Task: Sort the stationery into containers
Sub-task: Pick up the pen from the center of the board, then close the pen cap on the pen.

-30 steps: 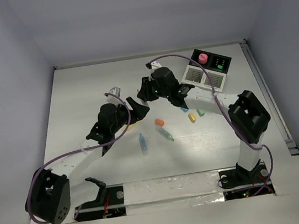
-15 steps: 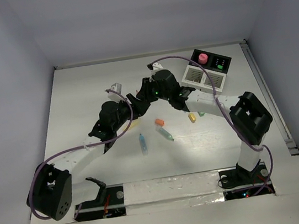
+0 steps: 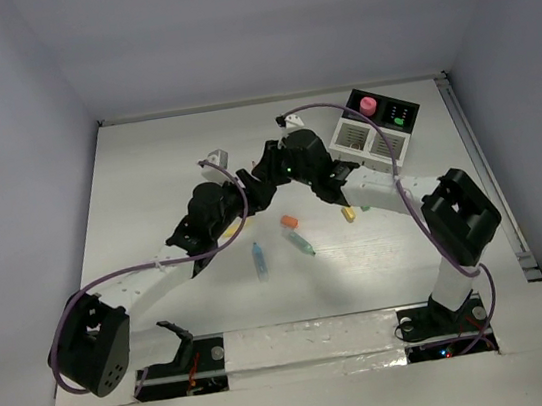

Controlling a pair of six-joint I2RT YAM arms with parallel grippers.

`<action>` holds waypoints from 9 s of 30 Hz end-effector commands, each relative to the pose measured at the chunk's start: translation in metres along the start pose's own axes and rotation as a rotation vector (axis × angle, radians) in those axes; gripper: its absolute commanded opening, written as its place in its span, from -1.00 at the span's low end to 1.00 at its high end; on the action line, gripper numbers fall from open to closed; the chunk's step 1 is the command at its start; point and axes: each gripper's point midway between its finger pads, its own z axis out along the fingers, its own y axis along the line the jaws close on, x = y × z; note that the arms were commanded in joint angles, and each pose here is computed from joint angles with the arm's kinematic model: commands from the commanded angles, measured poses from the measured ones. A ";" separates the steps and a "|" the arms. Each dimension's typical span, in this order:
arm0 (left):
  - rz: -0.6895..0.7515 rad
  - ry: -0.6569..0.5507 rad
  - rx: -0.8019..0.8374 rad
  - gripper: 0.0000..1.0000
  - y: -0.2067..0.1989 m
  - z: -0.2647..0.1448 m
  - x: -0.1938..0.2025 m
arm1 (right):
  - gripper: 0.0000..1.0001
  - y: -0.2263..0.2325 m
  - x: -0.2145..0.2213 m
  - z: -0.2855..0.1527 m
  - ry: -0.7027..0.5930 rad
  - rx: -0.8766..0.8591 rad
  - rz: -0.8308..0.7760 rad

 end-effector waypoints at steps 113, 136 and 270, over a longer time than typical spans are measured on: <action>0.320 -0.173 0.277 -1.00 -0.094 -0.157 -0.080 | -0.13 -0.070 0.093 -0.075 0.568 0.083 -0.432; 0.330 -0.179 0.177 -1.00 -0.060 -0.153 -0.081 | 0.19 -0.098 0.120 -0.026 0.755 0.163 -0.560; 0.350 -0.444 0.076 -1.00 -0.088 -0.153 -0.168 | -1.00 0.177 0.053 -0.110 0.102 -0.402 0.018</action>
